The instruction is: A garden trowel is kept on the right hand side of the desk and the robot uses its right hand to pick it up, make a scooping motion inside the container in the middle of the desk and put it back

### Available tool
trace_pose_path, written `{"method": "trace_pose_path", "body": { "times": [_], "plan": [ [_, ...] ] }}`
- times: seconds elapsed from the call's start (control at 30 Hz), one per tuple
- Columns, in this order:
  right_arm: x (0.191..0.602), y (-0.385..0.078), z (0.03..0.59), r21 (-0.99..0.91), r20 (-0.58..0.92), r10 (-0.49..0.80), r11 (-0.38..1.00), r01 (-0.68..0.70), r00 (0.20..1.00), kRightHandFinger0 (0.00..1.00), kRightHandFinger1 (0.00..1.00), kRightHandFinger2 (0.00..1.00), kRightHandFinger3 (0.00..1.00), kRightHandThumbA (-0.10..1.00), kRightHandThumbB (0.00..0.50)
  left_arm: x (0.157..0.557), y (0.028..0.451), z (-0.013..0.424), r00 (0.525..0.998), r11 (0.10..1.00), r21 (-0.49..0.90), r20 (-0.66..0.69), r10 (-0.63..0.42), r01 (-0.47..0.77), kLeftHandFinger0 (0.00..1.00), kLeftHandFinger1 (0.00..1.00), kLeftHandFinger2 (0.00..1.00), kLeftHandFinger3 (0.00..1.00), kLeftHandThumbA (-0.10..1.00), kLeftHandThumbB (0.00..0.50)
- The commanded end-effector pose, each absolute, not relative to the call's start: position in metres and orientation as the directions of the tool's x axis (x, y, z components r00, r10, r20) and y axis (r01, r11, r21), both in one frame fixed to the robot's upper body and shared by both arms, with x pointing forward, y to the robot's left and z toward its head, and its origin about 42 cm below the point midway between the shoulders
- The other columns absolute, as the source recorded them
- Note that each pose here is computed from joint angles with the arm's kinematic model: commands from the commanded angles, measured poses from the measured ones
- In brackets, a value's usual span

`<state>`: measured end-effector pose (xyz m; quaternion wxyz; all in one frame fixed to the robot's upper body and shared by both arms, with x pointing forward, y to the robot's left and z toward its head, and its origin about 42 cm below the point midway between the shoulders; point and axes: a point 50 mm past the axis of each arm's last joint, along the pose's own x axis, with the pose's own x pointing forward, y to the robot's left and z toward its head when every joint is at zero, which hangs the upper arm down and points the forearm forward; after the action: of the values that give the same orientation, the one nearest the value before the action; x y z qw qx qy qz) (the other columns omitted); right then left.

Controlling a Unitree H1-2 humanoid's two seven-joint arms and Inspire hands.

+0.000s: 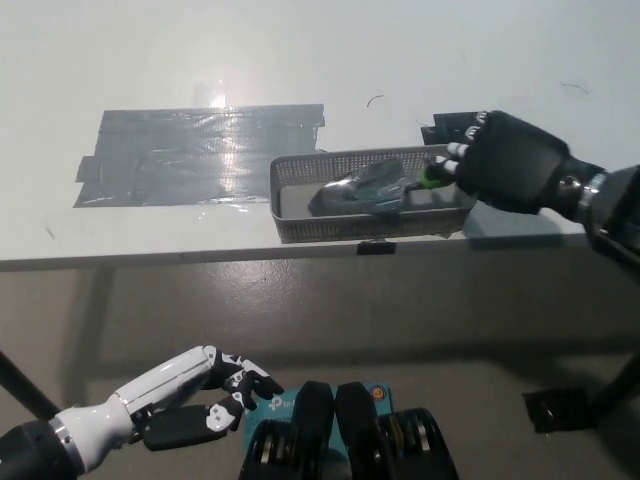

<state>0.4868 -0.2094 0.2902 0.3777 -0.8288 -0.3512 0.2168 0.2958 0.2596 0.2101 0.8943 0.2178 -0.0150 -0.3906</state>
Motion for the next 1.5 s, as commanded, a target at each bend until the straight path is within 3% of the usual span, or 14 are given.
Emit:
{"method": "trace_pose_path", "body": {
  "times": [0.0,0.2,0.33,0.4,0.43,0.47,0.53,0.7,0.8,0.9,1.13,1.27,1.37,1.47],
  "plan": [
    [0.498,-0.196,0.328,-0.745,-0.024,0.740,-0.461,0.481,0.672,0.00,0.00,0.04,0.18,-0.10,0.016,0.296,0.258,0.222,0.681,0.579,0.429,-0.124,-0.722,0.693,0.68,0.71,0.68,0.68,1.00,0.478],
    [0.489,-0.193,0.304,-0.751,-0.058,0.697,-0.502,0.428,0.715,0.00,0.00,0.31,0.04,-0.10,0.002,0.296,0.260,0.221,0.678,0.575,0.432,-0.128,-0.724,0.695,0.68,0.71,0.69,0.70,1.00,0.461],
    [0.486,-0.202,0.290,-0.814,-0.036,0.687,-0.441,0.377,0.726,0.00,0.00,0.20,0.00,-0.10,0.011,0.294,0.262,0.219,0.681,0.580,0.425,-0.131,-0.720,0.695,0.68,0.72,0.69,0.71,1.00,0.456],
    [0.486,-0.205,0.286,-0.844,-0.025,0.682,-0.406,0.350,0.731,0.00,0.00,0.12,0.10,-0.10,0.002,0.293,0.262,0.218,0.682,0.580,0.426,-0.131,-0.720,0.694,0.68,0.72,0.69,0.71,1.00,0.454],
    [0.483,-0.214,0.286,-0.890,0.000,0.649,-0.347,0.296,0.761,0.00,0.01,0.27,0.29,-0.10,0.000,0.294,0.262,0.218,0.680,0.575,0.430,-0.135,-0.721,0.696,0.68,0.72,0.69,0.72,1.00,0.461],
    [0.483,-0.219,0.286,-0.914,0.022,0.642,-0.299,0.276,0.767,0.00,0.03,0.22,0.41,-0.10,0.000,0.293,0.262,0.217,0.681,0.577,0.429,-0.136,-0.720,0.695,0.68,0.72,0.70,0.72,1.00,0.458],
    [0.484,-0.226,0.285,-0.940,0.064,0.600,-0.233,0.251,0.797,0.00,0.00,0.00,0.25,-0.10,0.000,0.292,0.264,0.216,0.688,0.586,0.424,-0.135,-0.713,0.691,0.68,0.72,0.70,0.72,1.00,0.450],
    [0.482,-0.248,0.301,-0.958,0.175,0.538,-0.102,0.269,0.825,0.00,0.02,0.47,0.01,-0.10,0.026,0.292,0.265,0.212,0.686,0.580,0.430,-0.141,-0.714,0.692,0.69,0.72,0.69,0.70,1.00,0.462],
    [0.481,-0.258,0.316,-0.943,0.253,0.533,-0.049,0.328,0.808,0.00,0.07,0.59,0.24,-0.10,0.071,0.291,0.267,0.210,0.690,0.583,0.430,-0.143,-0.709,0.689,0.69,0.72,0.69,0.70,1.00,0.459],
    [0.478,-0.264,0.331,-0.937,0.309,0.500,0.012,0.350,0.809,0.00,0.18,0.74,0.42,-0.10,0.000,0.290,0.267,0.209,0.690,0.586,0.422,-0.146,-0.709,0.692,0.68,0.72,0.70,0.70,1.00,0.459],
    [0.474,-0.274,0.365,-0.869,0.492,0.419,0.189,0.456,0.763,0.00,0.18,0.24,0.64,-0.10,0.121,0.285,0.270,0.205,0.692,0.594,0.405,-0.153,-0.706,0.695,0.67,0.71,0.69,0.71,1.00,0.459],
    [0.480,-0.284,0.379,-0.867,0.498,0.352,0.203,0.454,0.793,0.00,0.18,0.53,0.55,-0.10,0.131,0.283,0.271,0.203,0.699,0.602,0.403,-0.153,-0.698,0.690,0.67,0.70,0.69,0.69,1.00,0.462],
    [0.487,-0.300,0.375,-0.898,0.440,0.295,0.133,0.420,0.848,0.00,0.14,0.52,0.52,-0.10,0.155,0.282,0.272,0.202,0.700,0.606,0.400,-0.146,-0.699,0.688,0.67,0.71,0.69,0.69,1.00,0.449],
    [0.496,-0.312,0.358,-0.923,0.383,0.259,0.067,0.379,0.887,0.00,0.11,0.52,0.54,-0.10,0.085,0.278,0.274,0.200,0.704,0.610,0.397,-0.147,-0.695,0.686,0.69,0.72,0.70,0.70,1.00,0.452]
  ]
}}
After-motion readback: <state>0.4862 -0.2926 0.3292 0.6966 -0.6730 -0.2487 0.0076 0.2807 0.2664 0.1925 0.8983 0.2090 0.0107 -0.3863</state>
